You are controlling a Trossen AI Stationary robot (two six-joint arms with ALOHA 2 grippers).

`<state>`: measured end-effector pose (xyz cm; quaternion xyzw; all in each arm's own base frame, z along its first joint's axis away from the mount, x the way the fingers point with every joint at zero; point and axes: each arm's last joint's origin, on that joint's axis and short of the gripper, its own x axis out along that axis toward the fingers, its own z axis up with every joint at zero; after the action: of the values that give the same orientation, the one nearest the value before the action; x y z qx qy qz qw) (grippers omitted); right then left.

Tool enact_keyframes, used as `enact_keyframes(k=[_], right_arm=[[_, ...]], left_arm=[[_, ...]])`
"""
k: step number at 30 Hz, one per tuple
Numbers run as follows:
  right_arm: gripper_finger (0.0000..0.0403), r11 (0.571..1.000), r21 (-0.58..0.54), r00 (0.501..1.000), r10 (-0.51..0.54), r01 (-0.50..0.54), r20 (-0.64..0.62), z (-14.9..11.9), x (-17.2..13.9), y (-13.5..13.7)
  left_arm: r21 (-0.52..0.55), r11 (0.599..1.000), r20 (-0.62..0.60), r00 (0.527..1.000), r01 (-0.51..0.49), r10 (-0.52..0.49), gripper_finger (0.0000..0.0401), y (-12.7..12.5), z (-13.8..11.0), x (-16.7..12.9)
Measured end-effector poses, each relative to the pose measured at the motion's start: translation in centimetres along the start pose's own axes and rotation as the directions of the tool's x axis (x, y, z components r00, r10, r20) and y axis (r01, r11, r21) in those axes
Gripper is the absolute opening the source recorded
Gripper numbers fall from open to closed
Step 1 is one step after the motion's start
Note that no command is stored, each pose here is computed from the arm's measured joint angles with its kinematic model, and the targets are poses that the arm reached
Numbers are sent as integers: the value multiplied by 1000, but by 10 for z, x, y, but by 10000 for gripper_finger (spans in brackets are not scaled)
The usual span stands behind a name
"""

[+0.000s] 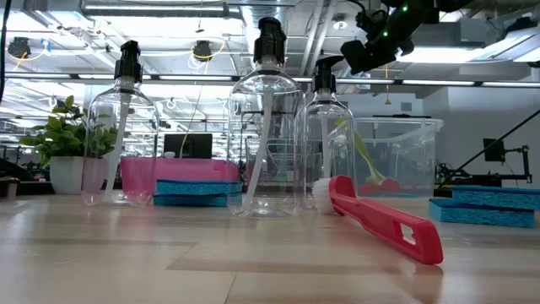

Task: Pick & Place Kitchen Sink Supplies
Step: Put the red dishwashing brush into the white transparent bin

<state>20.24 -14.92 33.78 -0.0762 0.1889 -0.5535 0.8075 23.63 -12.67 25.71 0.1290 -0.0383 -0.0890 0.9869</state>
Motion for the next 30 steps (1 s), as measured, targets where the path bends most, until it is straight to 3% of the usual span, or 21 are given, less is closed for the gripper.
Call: enact_keyframes(k=[4, 9, 11, 16, 23, 30], right_arm=[[175, 998, -58, 1000, 14, -14, 8, 1, -3, 2], [159, 968, -228, 994, 102, -107, -34, -3, -20, 15], [153, 966, -208, 988, 150, -155, -40, -4, -31, 21], [140, 954, -33, 954, 299, -299, -12, -8, -65, 33], [127, 858, 33, 848, 499, -512, 180, -52, -111, 61], [133, 762, -57, 732, 637, -645, 242, -97, -153, 81]], left_arm=[[0, 1000, 0, 1000, 0, 0, 113, 0, 0, 0], [0, 1000, 0, 1000, 0, 0, 113, 0, 0, 0], [-3, 1000, 0, 1000, 0, 0, 113, 0, 0, 0], [-57, 998, 1, 1000, 1, 0, 113, 0, 0, 0], [-64, 998, 1, 1000, 1, -1, 113, 0, 0, 0], [-57, 998, 5, 1000, 0, 0, 113, 0, 1, 0]])
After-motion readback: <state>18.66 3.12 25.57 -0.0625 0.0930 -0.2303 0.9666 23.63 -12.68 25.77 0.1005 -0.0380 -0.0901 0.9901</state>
